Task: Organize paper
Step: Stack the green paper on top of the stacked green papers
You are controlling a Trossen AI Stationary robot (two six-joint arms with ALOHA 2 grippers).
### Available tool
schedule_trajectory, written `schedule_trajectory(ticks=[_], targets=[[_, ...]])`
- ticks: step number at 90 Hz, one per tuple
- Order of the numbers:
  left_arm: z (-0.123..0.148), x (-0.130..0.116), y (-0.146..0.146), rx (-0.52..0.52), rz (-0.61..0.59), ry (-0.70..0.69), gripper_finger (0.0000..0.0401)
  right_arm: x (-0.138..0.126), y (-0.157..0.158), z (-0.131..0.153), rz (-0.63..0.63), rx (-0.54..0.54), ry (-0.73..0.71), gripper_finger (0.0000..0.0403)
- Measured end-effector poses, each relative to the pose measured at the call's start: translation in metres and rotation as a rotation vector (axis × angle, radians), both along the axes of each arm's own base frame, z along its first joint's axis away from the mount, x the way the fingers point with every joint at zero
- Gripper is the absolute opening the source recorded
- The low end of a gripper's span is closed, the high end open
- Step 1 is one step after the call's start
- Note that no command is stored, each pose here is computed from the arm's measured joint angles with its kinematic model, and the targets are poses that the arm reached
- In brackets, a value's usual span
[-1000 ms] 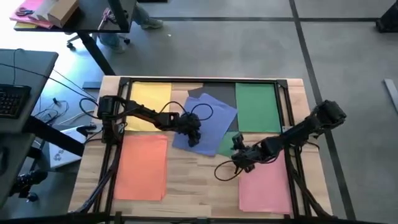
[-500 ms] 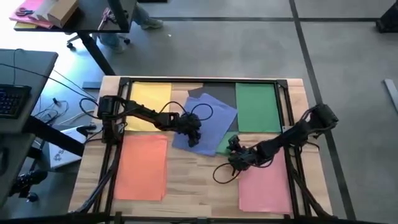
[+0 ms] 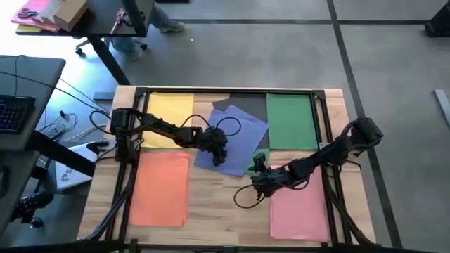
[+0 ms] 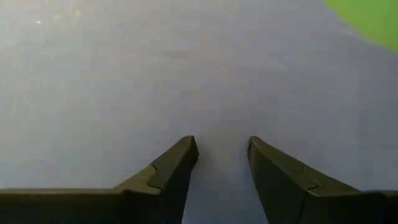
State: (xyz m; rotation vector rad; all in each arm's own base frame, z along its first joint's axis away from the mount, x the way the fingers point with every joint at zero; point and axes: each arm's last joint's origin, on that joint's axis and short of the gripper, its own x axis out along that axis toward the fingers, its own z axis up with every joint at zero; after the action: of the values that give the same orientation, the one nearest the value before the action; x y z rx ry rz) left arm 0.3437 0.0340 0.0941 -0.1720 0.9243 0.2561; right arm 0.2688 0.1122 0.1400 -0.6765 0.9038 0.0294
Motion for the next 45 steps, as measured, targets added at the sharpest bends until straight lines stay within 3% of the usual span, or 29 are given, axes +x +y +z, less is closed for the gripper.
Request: schedule_trajectory(ticks=[9,26,45], targets=[[0.000,0.000,0.000,0.000,0.000,0.000,0.0145,-0.005,-0.001,-0.004,-0.026,0.004,0.052,0.0177],[0.000,0.001,0.000,0.006,-0.003,-0.009,0.0145,-0.005,0.006,-0.010,-0.048,0.116,0.066,0.0177],[0.000,0.002,0.001,0.012,0.000,-0.020,0.0145,-0.009,0.005,-0.034,-0.111,0.001,0.162,0.0177]])
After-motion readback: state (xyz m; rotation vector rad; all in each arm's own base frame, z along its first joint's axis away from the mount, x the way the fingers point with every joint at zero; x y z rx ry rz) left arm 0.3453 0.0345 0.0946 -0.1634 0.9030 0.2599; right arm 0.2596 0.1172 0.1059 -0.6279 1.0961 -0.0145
